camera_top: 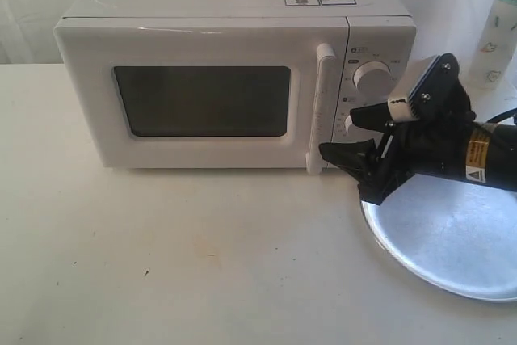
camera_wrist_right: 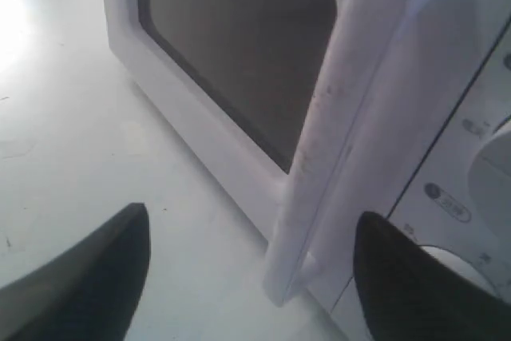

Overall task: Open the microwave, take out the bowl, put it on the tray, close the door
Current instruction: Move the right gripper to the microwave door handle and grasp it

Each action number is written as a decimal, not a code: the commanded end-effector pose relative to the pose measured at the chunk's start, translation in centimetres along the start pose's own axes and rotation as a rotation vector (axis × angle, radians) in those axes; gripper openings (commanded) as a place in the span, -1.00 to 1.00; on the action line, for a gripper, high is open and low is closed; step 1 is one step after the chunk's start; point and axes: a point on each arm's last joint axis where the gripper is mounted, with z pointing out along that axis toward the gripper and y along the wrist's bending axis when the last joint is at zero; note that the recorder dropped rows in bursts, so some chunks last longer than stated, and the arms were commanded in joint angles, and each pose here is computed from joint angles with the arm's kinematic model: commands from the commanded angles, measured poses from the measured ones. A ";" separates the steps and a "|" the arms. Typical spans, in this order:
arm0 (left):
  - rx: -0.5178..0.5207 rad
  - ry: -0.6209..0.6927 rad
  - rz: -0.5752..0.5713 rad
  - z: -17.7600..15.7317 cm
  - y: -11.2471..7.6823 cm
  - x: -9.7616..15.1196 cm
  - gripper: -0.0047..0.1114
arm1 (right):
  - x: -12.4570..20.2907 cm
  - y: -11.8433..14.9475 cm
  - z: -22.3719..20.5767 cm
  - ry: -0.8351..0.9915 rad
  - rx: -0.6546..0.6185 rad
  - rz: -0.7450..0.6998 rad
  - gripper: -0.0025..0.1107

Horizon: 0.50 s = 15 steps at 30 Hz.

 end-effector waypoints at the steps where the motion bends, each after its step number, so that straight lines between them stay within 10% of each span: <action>1: 0.008 -0.003 -0.005 0.0 -0.1 -0.1 -0.92 | 0.6 -1.0 0.9 -0.084 0.058 0.012 0.21; 15: 0.008 -0.003 -0.005 0.0 -0.1 -0.1 -0.92 | -1.0 -2.4 2.6 -0.235 0.029 -0.022 0.02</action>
